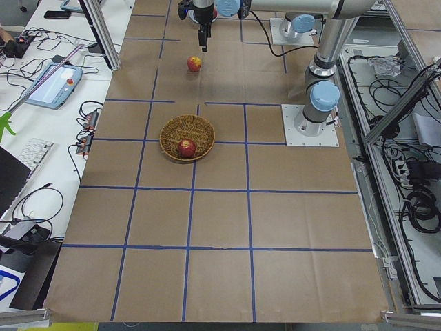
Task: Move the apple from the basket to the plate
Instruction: 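Move the right gripper down onto the apple and grasp it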
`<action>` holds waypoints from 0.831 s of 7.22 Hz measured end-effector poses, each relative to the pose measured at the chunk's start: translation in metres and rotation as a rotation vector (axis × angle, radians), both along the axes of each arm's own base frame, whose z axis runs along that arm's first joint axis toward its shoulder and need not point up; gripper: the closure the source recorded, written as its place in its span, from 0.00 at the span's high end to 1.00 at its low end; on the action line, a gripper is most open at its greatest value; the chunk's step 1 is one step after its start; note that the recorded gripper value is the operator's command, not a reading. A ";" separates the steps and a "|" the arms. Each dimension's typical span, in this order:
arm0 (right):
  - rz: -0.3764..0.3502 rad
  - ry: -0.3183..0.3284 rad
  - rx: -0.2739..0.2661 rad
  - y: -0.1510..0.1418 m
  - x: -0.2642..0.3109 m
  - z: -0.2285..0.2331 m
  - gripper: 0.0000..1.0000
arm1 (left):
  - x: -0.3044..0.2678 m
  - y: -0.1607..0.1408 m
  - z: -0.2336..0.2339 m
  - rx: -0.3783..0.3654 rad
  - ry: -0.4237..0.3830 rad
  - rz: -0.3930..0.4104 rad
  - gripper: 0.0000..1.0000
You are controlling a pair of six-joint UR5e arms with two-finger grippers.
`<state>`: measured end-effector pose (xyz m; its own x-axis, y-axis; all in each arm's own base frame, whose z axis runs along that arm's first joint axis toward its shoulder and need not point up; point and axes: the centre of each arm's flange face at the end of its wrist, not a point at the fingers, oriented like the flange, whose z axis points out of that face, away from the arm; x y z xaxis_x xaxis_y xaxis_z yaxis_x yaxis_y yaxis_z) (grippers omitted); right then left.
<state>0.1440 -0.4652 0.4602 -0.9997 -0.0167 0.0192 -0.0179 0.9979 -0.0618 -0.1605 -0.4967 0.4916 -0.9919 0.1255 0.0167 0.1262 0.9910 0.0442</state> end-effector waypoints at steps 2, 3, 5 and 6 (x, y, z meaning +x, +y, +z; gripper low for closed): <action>-0.010 -0.004 0.006 -0.017 0.040 -0.005 1.00 | 0.006 0.010 0.016 0.002 -0.001 0.002 0.99; -0.016 -0.005 0.014 -0.031 0.074 -0.012 1.00 | 0.007 0.010 0.018 0.000 -0.003 0.005 0.99; -0.026 -0.005 0.028 -0.060 0.144 -0.043 1.00 | 0.011 0.008 0.018 -0.004 -0.003 0.011 0.99; -0.033 -0.010 0.019 -0.073 0.170 -0.068 1.00 | 0.012 0.007 0.017 -0.002 -0.003 0.014 0.99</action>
